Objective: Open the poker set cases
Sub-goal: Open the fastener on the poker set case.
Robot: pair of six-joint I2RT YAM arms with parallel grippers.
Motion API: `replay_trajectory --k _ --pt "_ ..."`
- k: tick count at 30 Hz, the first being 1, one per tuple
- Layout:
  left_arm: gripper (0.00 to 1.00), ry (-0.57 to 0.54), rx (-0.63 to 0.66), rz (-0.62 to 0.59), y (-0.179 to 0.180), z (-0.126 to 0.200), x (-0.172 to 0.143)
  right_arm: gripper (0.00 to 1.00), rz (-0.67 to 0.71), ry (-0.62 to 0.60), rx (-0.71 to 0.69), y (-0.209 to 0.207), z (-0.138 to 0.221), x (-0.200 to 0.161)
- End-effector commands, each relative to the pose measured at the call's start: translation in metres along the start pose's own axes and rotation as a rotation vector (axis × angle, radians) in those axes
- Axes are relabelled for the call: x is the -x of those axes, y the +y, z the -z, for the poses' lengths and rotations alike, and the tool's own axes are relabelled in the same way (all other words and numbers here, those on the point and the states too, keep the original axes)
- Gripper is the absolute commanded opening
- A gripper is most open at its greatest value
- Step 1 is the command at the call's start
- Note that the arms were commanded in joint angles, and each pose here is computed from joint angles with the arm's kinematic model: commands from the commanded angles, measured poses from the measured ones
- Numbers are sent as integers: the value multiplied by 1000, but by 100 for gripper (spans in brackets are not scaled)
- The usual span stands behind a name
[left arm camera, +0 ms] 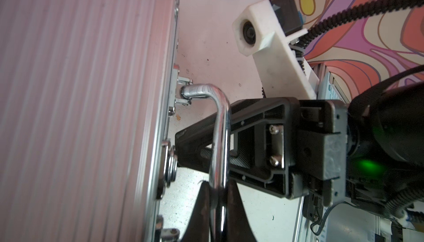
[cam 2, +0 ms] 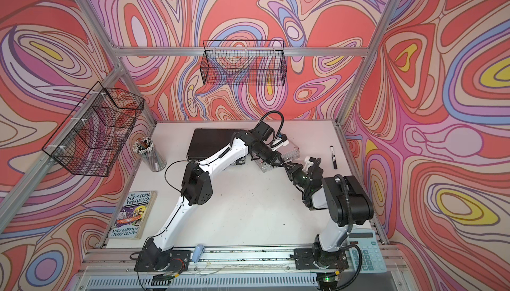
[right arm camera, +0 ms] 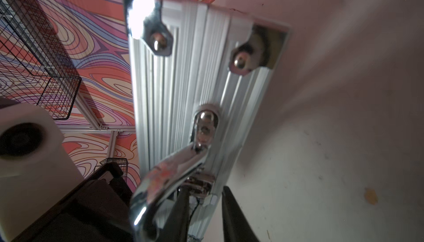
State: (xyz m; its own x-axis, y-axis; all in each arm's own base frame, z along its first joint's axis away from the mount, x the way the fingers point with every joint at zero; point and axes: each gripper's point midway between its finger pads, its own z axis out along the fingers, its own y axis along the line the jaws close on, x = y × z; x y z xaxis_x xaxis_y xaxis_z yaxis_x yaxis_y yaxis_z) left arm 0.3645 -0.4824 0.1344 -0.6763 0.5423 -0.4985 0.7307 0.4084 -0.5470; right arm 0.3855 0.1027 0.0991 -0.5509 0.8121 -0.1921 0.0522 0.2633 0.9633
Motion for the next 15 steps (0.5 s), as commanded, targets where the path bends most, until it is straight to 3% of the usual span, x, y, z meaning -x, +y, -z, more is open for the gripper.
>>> replay_trajectory --k 1,6,15 --pt "0 -105 -105 -76 -57 47 31 22 10 -25 93 16 -4 1" --pt "0 -114 -114 -77 -61 50 34 21 6 -30 148 15 -5 -2" --pt "0 -118 -124 -76 -65 54 35 36 43 -40 169 9 -5 -5"
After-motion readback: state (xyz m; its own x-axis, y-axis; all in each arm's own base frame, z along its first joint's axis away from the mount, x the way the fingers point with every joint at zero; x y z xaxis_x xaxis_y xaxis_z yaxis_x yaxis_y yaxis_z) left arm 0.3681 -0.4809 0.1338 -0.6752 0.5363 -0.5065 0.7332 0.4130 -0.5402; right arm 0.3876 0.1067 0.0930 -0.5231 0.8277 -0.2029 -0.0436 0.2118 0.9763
